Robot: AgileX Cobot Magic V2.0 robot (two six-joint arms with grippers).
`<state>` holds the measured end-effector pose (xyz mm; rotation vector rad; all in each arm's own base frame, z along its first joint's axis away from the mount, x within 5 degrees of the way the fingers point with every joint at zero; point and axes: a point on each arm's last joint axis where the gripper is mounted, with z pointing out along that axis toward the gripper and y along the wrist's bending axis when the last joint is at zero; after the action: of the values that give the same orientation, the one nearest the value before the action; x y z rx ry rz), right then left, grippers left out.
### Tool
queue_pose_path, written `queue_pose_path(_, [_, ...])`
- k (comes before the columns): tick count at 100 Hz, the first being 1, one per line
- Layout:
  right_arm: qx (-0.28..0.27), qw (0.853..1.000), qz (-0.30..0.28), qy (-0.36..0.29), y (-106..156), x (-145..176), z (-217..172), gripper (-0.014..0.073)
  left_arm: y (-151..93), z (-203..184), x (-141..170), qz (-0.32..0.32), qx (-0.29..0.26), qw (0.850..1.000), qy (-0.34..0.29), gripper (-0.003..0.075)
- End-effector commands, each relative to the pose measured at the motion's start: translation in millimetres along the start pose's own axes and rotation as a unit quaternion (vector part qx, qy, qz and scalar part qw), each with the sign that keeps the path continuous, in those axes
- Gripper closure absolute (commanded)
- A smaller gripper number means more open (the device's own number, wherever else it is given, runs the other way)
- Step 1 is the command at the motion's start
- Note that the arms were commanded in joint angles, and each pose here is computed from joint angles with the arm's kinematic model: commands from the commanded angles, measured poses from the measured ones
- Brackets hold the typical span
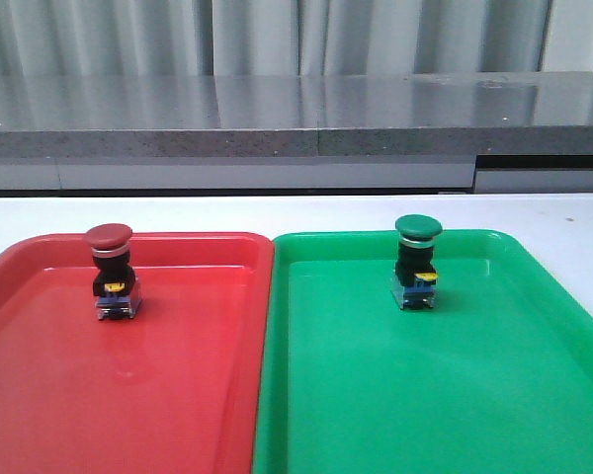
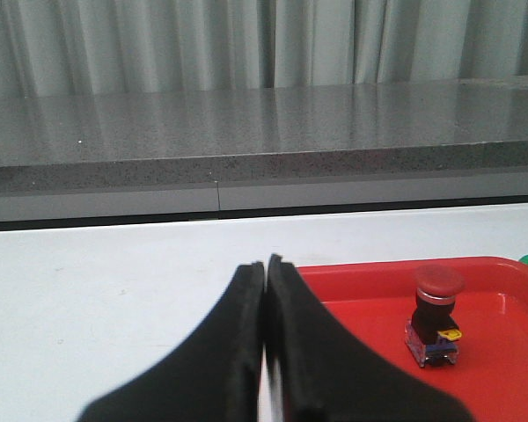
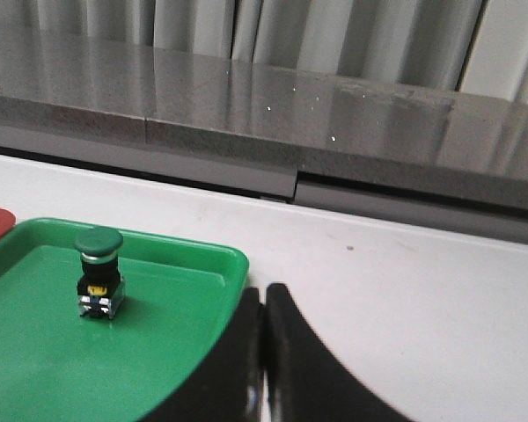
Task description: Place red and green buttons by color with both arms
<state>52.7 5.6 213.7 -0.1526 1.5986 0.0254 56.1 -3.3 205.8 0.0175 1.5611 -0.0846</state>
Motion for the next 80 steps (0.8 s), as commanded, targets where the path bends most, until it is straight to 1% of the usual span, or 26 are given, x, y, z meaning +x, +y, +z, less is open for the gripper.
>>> queue_pose_path(1, [0.021,0.998,0.008,-0.062,-2,-9,-2,0.0662,-1,-2,-1,-0.001,0.006,0.999,-0.044,0.0739])
queue_pose_path(14, [0.042,0.997,0.025,-0.067,-4,4,1,0.0662,-1,-2,-1,-0.001,0.006,0.999,-0.044,0.0739])
queue_pose_path(80, [0.044,0.996,0.024,-0.071,-4,3,1,0.0662,-1,-2,-1,-0.001,0.006,0.999,-0.044,0.0739])
